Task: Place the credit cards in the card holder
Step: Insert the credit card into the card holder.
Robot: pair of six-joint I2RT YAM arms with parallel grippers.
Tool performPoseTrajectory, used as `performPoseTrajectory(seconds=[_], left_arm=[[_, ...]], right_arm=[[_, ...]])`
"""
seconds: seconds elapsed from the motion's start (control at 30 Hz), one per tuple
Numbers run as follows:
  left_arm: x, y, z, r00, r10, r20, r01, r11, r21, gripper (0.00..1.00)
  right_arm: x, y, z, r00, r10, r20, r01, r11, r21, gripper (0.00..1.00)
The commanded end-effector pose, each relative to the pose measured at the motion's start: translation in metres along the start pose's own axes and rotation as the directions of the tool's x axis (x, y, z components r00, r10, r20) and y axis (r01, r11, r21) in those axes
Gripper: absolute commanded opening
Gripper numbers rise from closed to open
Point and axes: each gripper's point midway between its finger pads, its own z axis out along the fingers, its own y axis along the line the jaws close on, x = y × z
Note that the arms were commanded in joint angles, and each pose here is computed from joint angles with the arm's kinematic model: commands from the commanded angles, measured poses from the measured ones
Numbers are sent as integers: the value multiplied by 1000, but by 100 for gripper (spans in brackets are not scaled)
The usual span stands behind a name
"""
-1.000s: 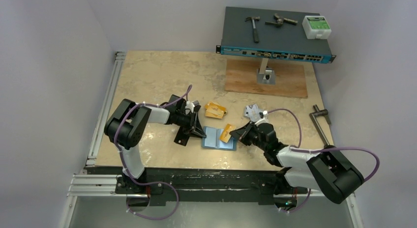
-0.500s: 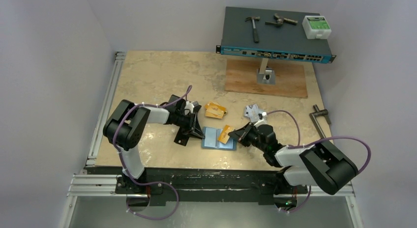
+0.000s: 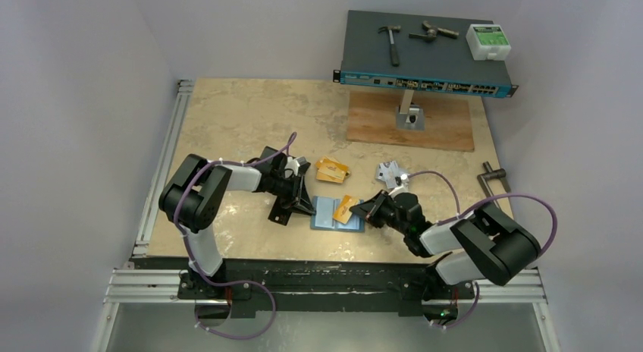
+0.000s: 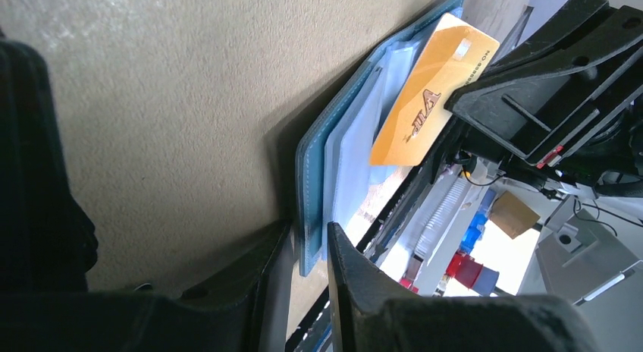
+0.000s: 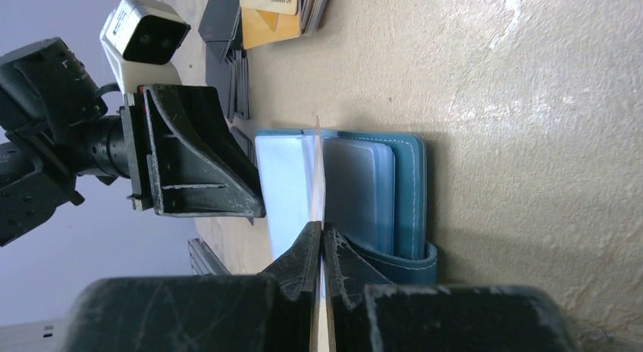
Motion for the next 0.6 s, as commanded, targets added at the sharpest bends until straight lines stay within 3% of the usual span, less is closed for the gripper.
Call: performPoseTrajectory(seconds=[0.0,0.27,0.57], left_arm=[[-8,-11,-6,997,73,33,-74,997,6,22],[-9,-11,-5,997,74,33,-75,997,5,22],[-9,-13,-6,996,78,36,-79,997,10,21]], right_arm=[[3,5,1,998,-56,-10,56,998,-23,0],[-3,1,-3,991,-132,3,132,991,34,0],[6,1,4,993,-119,-27,119,993,11,0]])
